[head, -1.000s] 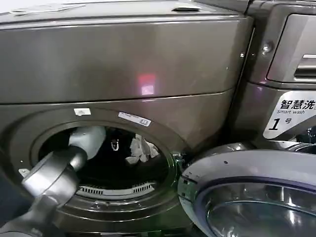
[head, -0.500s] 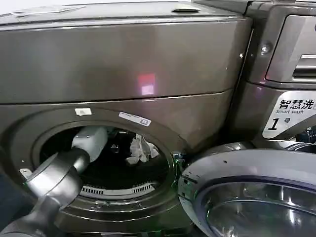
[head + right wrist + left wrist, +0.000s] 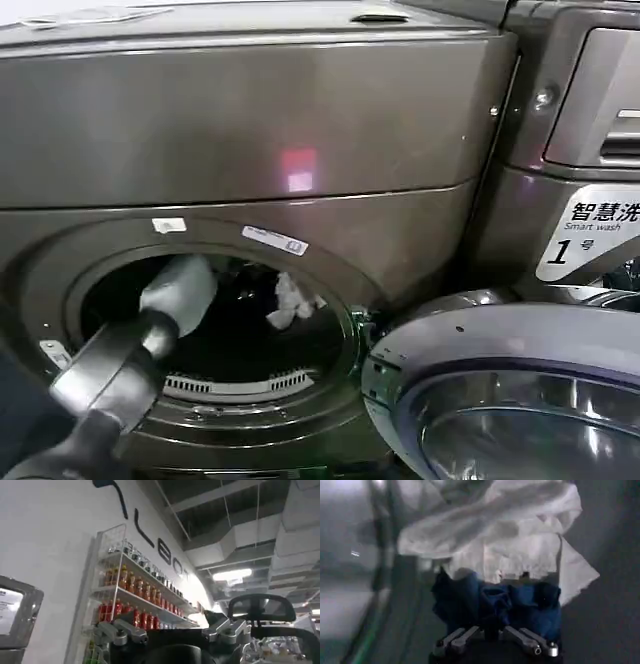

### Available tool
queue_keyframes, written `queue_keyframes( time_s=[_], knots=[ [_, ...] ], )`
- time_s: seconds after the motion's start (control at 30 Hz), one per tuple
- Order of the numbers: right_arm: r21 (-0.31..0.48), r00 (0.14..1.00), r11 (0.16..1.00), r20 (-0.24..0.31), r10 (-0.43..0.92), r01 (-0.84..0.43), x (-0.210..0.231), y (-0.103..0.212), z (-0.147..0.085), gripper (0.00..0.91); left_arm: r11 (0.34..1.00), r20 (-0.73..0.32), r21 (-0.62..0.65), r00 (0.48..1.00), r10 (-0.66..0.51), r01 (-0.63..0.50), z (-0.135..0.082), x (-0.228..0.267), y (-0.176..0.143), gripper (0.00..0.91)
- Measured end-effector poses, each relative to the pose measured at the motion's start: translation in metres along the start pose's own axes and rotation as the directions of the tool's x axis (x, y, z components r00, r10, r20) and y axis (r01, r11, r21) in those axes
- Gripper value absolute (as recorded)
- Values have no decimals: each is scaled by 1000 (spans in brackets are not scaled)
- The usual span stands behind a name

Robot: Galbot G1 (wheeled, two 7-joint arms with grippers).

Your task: Grasp the clothes from the dryer.

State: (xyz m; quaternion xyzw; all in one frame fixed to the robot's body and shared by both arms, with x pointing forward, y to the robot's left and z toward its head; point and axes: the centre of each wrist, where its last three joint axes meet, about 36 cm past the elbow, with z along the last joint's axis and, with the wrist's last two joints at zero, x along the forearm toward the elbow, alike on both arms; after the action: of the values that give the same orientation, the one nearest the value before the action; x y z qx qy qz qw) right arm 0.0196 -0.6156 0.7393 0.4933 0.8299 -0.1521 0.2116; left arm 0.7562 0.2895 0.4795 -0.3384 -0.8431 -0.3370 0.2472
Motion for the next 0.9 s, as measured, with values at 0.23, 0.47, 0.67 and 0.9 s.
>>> queue_keyframes(
  time_s=[0.23, 0.47, 0.67, 0.9],
  knots=[
    [7, 1000, 1000, -2, 11, -11, 1, -2, -1, 907, 958, 200, 226, 955, -220, 174, -3, 9, -20, 0],
    [27, 1000, 1000, 4, -10, 10, 2, 4, -5, 907, 847, 293, 428, 839, -459, 314, 1, 21, -53, 0],
    [46, 1000, 999, 19, -13, 12, 3, 4, -6, 907, 723, 325, 559, 694, -642, 407, 8, 30, -96, 0],
    [48, 1000, 999, 29, -11, 10, 3, 2, -8, 907, 603, 282, 641, 585, -761, 475, 15, 30, -145, 0]
  ],
)
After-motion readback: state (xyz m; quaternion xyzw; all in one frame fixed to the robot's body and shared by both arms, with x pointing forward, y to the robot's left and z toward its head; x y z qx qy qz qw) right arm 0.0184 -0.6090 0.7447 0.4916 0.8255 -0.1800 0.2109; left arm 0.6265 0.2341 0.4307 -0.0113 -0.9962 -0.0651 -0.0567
